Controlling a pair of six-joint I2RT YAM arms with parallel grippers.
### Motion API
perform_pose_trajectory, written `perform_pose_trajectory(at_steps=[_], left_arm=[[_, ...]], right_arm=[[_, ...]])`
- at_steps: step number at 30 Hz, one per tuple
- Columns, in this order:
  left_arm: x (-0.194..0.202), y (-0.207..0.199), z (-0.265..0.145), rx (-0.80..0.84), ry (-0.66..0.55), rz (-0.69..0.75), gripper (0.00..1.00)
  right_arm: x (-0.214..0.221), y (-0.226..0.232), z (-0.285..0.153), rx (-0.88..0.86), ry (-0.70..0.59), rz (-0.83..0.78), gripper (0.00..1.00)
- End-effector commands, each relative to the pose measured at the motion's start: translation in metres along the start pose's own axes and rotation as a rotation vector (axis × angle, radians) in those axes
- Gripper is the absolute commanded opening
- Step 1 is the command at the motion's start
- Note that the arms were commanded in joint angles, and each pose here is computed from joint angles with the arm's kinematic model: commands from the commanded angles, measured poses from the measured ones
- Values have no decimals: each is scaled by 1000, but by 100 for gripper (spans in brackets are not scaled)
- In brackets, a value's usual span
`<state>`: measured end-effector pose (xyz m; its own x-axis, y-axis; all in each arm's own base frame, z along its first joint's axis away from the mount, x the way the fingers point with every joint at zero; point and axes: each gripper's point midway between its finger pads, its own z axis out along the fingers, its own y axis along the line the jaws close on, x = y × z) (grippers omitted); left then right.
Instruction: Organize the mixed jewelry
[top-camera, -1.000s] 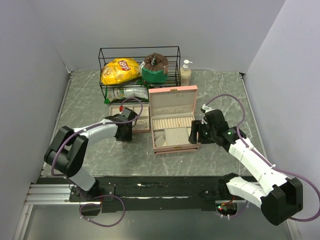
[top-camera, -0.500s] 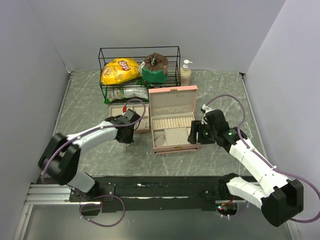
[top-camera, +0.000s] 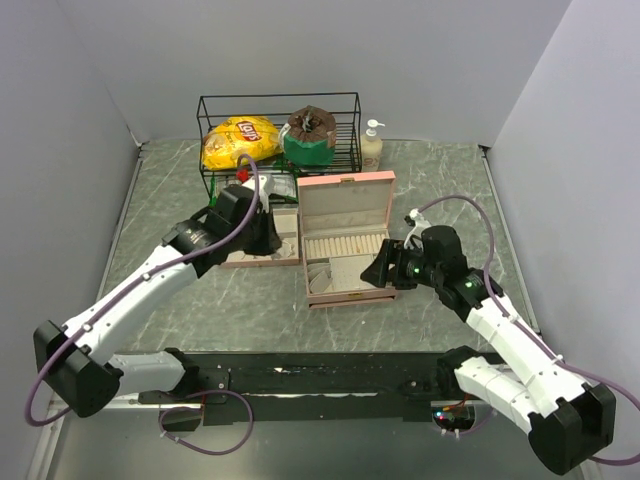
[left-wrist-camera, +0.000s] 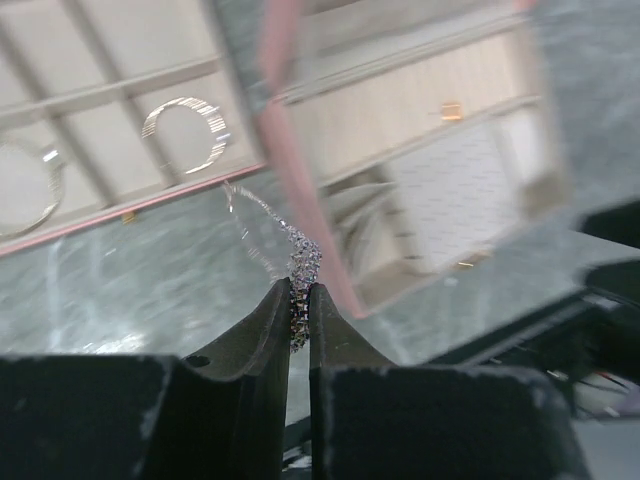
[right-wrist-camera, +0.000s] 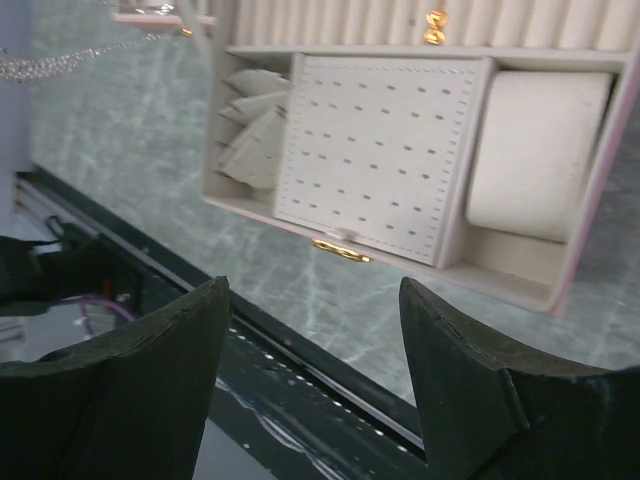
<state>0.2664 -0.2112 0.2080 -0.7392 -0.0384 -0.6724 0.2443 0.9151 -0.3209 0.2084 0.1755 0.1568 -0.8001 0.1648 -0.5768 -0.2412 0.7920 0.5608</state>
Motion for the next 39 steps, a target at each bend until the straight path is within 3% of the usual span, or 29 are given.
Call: perform_pose_trajectory(at_steps=[1,8,17,24,34,39], left_arm=[[-33,-64,-40,263,-67,33,1],[-56,-124,-77,482,-100,89,1],[-60,-161,-75,562,-84,128,1],[-63,-174,-66,577,-89,123,1],[-62,-179,-65,571,-92,120,1],[-64,-174,-67,550,-107,112,1]], right_arm=[[-23,36,-9,-165,-103,6,75],[-38,55,-17,-246,-171,8,77],[-56,72,-12,-306,-222,38,77],[-48,84,12,-313,-201,78,76],[-44,81,51,-251,-221,132,67],[-43,87,50,-302,-240,104,63]])
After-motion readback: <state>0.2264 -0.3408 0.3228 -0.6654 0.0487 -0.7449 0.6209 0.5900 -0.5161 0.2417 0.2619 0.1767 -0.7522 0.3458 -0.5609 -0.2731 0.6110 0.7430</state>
